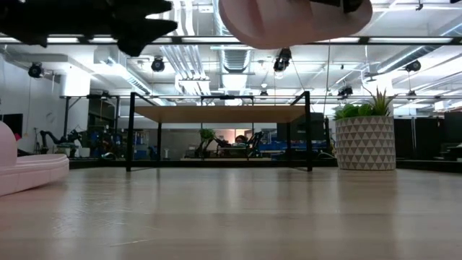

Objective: Pick and place slides into the shelf
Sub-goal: Put the right pink slipper on the shelf

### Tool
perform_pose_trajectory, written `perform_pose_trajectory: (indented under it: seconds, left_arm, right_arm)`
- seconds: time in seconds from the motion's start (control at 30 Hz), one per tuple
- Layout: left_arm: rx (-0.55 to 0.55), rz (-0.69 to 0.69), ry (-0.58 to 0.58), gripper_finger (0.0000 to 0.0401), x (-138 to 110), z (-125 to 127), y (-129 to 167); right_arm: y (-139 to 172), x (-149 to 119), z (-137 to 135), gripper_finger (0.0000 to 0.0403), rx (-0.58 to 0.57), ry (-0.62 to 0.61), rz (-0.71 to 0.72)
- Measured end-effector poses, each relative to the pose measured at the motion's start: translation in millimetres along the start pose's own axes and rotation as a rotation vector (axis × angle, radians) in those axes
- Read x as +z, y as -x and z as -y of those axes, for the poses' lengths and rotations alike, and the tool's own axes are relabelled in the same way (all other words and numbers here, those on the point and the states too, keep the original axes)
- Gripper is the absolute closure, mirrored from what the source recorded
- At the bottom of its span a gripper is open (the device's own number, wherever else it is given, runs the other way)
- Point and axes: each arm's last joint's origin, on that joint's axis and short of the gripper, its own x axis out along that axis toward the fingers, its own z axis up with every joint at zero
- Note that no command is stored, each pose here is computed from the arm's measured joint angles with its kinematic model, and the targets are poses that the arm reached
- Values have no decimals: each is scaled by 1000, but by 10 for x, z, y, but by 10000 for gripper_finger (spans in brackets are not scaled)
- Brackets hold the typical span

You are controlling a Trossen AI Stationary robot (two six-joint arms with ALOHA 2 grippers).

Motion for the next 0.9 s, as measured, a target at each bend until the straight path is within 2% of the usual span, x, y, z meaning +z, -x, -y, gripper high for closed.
perform_pose_trajectory:
  seconds: [0.43, 0.9]
  left_arm:
    - [-1, -21, -8, 151, -37, 113, -512]
    - [-4, -23, -7, 151, 8, 190, -867]
  right_arm:
    - [-13, -2, 10, 392, -4, 26, 0]
    - [-21, -5, 17, 391, -11, 53, -3]
